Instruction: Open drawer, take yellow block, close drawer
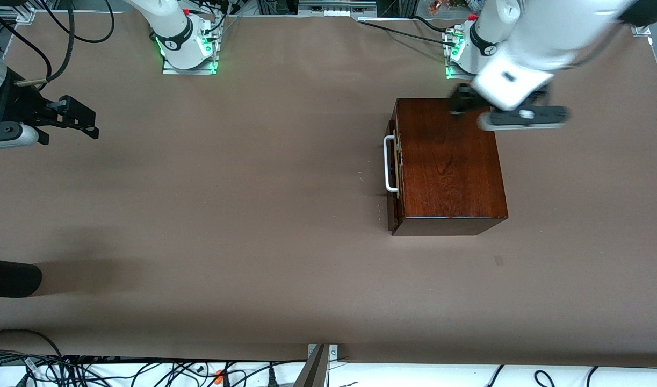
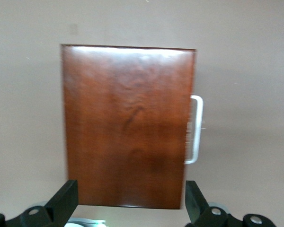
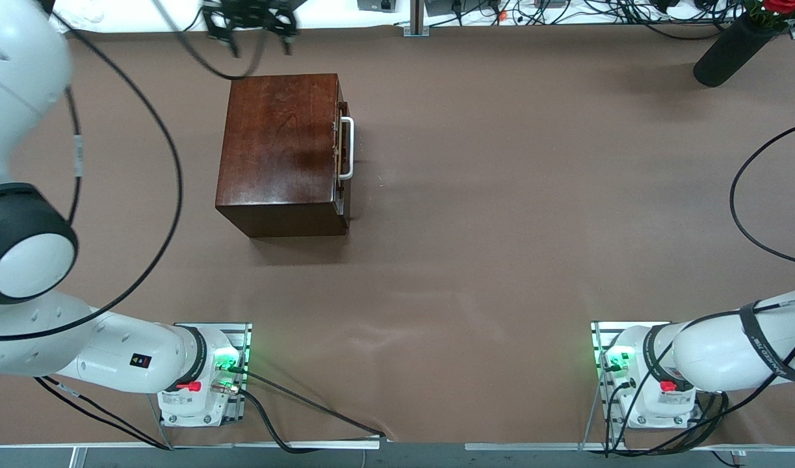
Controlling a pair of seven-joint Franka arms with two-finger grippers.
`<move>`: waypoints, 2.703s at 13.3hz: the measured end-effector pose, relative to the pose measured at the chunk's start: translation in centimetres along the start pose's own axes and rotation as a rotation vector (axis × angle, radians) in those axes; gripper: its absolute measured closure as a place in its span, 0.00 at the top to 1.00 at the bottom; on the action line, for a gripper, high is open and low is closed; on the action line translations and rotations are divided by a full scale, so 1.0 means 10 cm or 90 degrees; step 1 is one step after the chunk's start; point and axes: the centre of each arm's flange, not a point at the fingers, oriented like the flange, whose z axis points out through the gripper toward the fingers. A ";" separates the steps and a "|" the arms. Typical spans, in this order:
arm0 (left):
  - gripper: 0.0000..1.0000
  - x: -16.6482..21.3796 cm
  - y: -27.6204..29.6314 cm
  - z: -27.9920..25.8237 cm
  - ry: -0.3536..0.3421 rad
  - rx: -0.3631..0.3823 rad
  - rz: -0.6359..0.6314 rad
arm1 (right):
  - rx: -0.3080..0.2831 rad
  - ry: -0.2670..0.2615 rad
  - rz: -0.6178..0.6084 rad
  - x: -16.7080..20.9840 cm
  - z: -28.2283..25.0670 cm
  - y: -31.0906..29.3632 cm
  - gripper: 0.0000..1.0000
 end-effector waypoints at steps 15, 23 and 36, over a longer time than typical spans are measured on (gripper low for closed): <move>1.00 -0.42 1.82 1.60 0.038 0.152 0.045 | 0.000 0.000 0.000 0.00 0.00 0.00 1.00; 1.00 -0.41 1.88 2.67 0.045 0.213 0.100 | 0.000 0.000 0.000 0.00 0.00 0.00 1.00; 1.00 -0.28 1.89 3.24 0.049 0.252 0.125 | 0.000 0.000 0.000 0.00 0.00 0.00 1.00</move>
